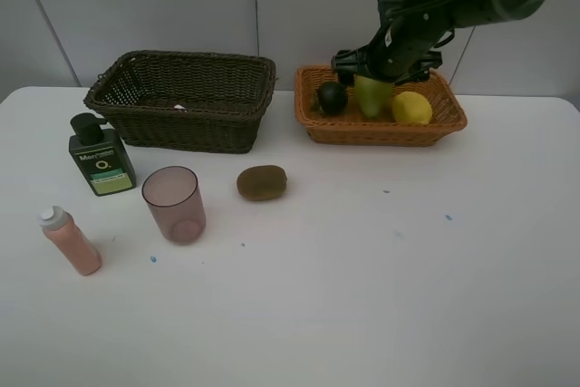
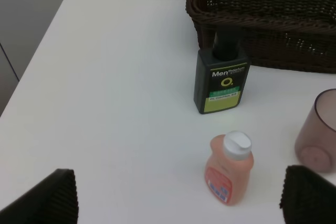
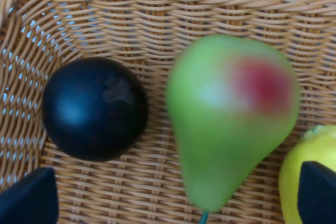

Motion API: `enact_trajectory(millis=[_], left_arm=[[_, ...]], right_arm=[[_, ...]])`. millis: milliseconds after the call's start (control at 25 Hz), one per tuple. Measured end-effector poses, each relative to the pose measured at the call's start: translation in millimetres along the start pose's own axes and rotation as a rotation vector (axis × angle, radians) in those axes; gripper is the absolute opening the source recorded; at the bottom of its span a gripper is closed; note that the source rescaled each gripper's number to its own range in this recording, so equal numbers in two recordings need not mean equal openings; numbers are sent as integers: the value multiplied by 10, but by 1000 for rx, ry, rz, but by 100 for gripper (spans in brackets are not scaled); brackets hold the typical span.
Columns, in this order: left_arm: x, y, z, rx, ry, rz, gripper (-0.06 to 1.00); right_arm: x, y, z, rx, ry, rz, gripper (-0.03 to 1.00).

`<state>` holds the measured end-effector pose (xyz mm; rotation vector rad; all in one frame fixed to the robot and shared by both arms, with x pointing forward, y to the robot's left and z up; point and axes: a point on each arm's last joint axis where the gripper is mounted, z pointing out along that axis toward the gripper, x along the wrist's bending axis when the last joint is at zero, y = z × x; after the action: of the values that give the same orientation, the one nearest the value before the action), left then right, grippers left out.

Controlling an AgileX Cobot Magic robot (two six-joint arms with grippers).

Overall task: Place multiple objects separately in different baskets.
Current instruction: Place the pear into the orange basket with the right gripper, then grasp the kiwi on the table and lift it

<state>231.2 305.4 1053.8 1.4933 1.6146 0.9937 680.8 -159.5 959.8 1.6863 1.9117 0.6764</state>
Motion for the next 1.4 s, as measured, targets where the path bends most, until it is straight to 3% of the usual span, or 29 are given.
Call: enact_trajectory(millis=[400, 560, 800, 960, 1160, 1400], left_arm=[[0, 0, 0, 0, 0, 0, 100], [0, 0, 0, 0, 0, 0, 100], [0, 0, 0, 0, 0, 0, 100], [0, 0, 0, 0, 0, 0, 100], [0, 0, 0, 0, 0, 0, 100], [0, 0, 0, 0, 0, 0, 100]], right_arm=[[-9, 134, -233, -46, 13, 26, 100], [26, 163, -413, -19, 17, 70, 100], [257, 134, -715, 35, 20, 39, 100], [535, 39, -889, 82, 30, -28, 100], [931, -85, -1067, 76, 64, -229, 100], [1219, -217, -1181, 68, 138, -713, 100]])
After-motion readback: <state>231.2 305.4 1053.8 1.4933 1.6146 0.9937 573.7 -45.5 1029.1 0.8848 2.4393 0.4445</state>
